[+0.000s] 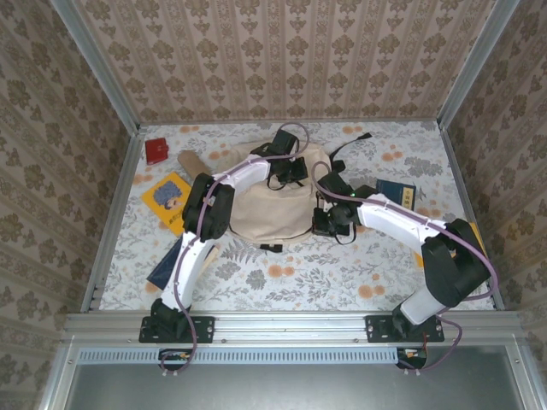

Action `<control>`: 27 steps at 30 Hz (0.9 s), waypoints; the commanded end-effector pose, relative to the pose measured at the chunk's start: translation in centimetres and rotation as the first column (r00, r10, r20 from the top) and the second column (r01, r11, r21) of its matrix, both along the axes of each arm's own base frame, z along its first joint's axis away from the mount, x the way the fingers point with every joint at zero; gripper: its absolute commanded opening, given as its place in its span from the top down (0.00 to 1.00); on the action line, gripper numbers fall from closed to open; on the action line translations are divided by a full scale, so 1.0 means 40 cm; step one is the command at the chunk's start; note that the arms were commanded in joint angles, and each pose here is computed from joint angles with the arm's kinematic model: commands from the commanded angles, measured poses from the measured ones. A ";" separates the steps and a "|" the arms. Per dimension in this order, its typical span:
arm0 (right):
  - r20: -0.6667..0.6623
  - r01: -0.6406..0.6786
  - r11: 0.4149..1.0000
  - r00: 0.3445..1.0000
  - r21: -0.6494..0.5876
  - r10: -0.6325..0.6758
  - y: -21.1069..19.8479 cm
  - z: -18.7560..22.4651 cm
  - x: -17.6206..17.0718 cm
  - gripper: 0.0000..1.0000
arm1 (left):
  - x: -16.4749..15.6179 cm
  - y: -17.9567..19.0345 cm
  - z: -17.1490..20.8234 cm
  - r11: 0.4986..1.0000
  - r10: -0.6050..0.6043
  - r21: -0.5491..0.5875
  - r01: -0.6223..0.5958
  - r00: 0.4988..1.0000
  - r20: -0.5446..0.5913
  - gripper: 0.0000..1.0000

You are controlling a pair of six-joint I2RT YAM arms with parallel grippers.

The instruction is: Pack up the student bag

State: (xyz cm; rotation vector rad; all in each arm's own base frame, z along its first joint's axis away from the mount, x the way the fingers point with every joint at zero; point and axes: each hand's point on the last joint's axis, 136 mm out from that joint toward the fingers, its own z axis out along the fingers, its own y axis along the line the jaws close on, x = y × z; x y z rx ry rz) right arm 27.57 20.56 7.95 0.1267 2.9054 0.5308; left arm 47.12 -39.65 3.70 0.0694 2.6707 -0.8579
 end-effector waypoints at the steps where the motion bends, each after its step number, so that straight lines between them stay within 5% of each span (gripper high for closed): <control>1: -0.055 -0.054 0.982 0.996 0.178 0.064 0.064 0.035 -0.060 1.00 | -0.001 0.043 -0.096 0.995 0.041 0.097 -0.036 0.998 -0.049 0.91; 6: 0.007 -0.126 0.946 0.992 0.297 0.130 0.116 0.079 -0.057 1.00 | 0.005 0.034 -0.074 0.996 0.019 0.085 -0.015 0.999 -0.036 0.90; 17: 0.044 0.028 0.998 0.999 0.049 -0.030 -0.024 0.031 0.026 1.00 | -0.029 0.035 0.158 0.992 -0.122 0.048 0.118 0.989 0.081 0.69; 22: 0.073 0.078 0.995 0.994 0.061 -0.082 -0.055 0.045 0.074 1.00 | -0.132 0.066 0.145 0.977 -0.199 0.089 0.194 0.979 0.048 0.73; 27: 0.054 0.071 0.995 0.996 0.073 -0.075 -0.047 0.034 0.074 1.00 | -0.239 0.045 0.082 0.961 -0.259 0.102 0.259 0.966 -0.014 0.90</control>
